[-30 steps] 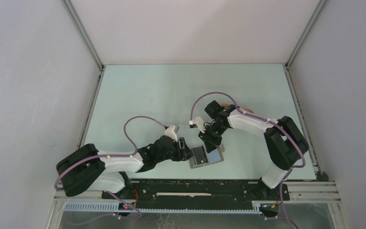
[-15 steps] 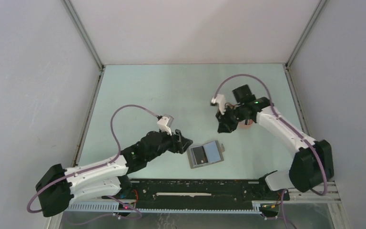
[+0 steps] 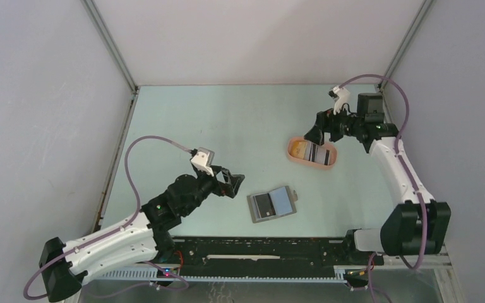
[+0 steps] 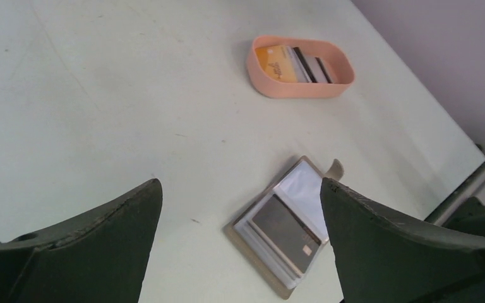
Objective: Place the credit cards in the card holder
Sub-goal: Pick up the credit card from the storage box.
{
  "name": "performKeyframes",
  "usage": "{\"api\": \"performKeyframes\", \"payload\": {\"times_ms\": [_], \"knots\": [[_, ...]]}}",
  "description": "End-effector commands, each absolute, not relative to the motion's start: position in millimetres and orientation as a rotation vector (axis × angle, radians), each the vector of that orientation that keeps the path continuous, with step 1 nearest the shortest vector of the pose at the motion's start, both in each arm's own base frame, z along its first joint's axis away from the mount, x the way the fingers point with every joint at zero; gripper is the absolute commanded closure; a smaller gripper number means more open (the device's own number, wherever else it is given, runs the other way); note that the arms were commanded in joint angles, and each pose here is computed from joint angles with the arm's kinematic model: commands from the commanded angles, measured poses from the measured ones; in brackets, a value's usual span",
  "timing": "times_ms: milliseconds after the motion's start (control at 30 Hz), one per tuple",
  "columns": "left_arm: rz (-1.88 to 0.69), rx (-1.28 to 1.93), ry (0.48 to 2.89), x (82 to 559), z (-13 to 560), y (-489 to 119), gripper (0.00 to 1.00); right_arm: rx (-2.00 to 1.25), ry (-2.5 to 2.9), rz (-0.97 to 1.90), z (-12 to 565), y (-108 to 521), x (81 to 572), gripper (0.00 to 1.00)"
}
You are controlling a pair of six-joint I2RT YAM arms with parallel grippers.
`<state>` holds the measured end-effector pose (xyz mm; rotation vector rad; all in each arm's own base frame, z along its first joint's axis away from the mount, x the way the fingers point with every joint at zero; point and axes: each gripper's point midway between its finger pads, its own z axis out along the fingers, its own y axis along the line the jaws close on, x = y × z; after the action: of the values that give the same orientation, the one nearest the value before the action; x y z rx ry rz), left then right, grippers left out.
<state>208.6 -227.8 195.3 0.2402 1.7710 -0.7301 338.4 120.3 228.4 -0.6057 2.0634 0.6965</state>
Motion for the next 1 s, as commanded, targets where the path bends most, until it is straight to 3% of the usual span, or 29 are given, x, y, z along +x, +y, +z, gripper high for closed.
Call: {"api": "performKeyframes", "payload": {"times_ms": [0, 267, 500, 733, 967], "knots": [[-0.611, 0.252, 1.774, 217.9, 227.4, -211.9, 0.00, -0.293, 2.180, 0.790, 199.0, 118.1, 355.6, 0.07], [-0.448, 0.333, 1.821, 219.7, 239.5, -192.5, 0.00, 0.120, 2.303, 0.815, 146.2, 90.0, 386.4, 0.13], [-0.367, 0.339, 1.897, 224.4, 199.8, -189.6, 0.00, 0.217, 2.381, 0.842, 109.3, 86.0, 394.7, 0.26], [-0.367, 0.304, 1.865, 226.1, 195.7, -183.6, 0.00, 0.262, 2.438, 0.844, 88.6, 80.3, 401.3, 0.34], [-0.395, 0.291, 1.866, 225.8, 186.6, -185.9, 0.00, 0.281, 2.476, 0.842, 75.3, 79.2, 401.9, 0.34]]}}
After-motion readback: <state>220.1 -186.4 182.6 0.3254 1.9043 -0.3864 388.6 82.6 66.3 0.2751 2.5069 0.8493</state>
